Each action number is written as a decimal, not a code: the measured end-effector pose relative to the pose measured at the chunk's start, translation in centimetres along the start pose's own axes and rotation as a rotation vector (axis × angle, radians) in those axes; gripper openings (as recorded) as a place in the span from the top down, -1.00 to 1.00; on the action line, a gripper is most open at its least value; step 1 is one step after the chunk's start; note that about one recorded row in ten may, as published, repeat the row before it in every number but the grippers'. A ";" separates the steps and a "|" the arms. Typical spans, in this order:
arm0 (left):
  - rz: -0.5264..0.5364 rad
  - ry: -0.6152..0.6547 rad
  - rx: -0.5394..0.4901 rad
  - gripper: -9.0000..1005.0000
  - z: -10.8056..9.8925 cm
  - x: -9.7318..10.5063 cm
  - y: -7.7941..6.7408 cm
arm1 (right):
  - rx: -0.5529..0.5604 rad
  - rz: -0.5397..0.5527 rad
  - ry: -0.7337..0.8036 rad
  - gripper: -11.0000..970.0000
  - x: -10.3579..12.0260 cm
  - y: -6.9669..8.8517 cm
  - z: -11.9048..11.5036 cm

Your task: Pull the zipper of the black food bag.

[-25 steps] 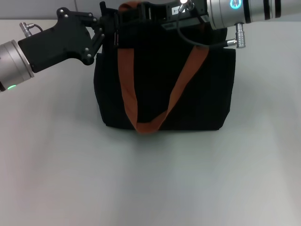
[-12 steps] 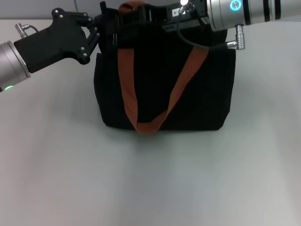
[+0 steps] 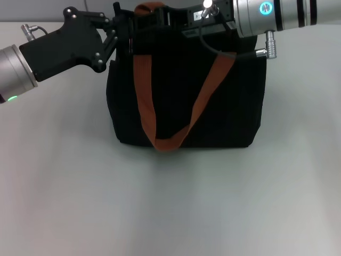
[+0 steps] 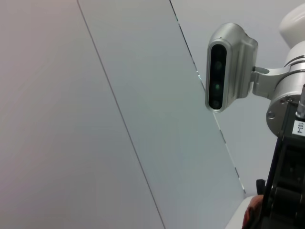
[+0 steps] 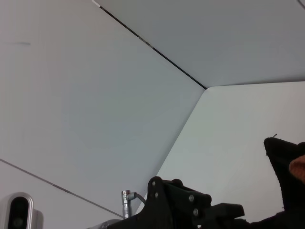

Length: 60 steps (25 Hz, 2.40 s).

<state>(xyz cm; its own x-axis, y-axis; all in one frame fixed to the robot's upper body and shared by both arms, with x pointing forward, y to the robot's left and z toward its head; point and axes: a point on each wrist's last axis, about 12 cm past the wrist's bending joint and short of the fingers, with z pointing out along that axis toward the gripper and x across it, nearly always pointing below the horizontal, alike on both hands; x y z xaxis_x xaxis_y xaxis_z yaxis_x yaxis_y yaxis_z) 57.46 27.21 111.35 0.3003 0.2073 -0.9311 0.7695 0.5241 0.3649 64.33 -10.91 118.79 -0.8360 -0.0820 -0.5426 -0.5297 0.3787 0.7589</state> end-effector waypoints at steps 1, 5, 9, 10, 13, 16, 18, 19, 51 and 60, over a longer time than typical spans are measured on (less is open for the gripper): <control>-0.001 0.001 -0.007 0.88 -0.2 0.0 0.0 | 0.000 -0.001 0.001 -0.07 0.0 0.0 0.0; -0.003 0.003 -0.014 0.88 -0.4 0.1 0.0 | 0.005 -0.003 0.001 0.07 0.0 0.0 0.1; -0.004 -0.006 -0.013 0.87 -0.3 0.0 -0.1 | 0.012 -0.019 0.014 0.22 -0.2 0.2 0.3; -0.004 -0.006 -0.013 0.87 -0.3 0.0 -0.1 | 0.012 -0.019 0.014 0.25 -0.2 0.2 0.3; -0.005 -0.015 -0.017 0.87 -0.2 -0.1 0.1 | 0.022 -0.029 0.019 0.33 -0.3 0.3 0.6; -0.004 -0.017 -0.016 0.87 -0.2 -0.1 0.1 | 0.024 -0.032 0.022 0.33 -0.3 0.3 0.7; -0.004 -0.018 -0.016 0.87 -0.2 -0.2 0.1 | 0.025 -0.033 0.022 0.33 -0.3 0.3 0.7; -0.004 -0.018 -0.016 0.87 -0.2 -0.2 0.1 | 0.025 -0.033 0.022 0.33 -0.3 0.3 0.7; -0.012 -0.043 -0.028 0.85 -0.5 -0.4 0.1 | 0.081 -0.132 0.055 0.38 -0.7 0.8 1.0; -0.018 -0.040 -0.032 0.85 -0.8 -0.2 0.0 | 0.085 -0.139 0.058 0.63 -0.6 0.8 0.9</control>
<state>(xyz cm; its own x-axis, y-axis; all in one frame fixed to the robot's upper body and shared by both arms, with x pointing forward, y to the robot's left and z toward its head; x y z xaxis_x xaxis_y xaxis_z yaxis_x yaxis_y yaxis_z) 56.93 27.78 111.55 0.3093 0.1644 -0.9366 0.7569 0.5537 0.3471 64.54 -9.78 119.37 -0.7636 -0.1913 -0.6168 -0.6289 0.4367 0.6432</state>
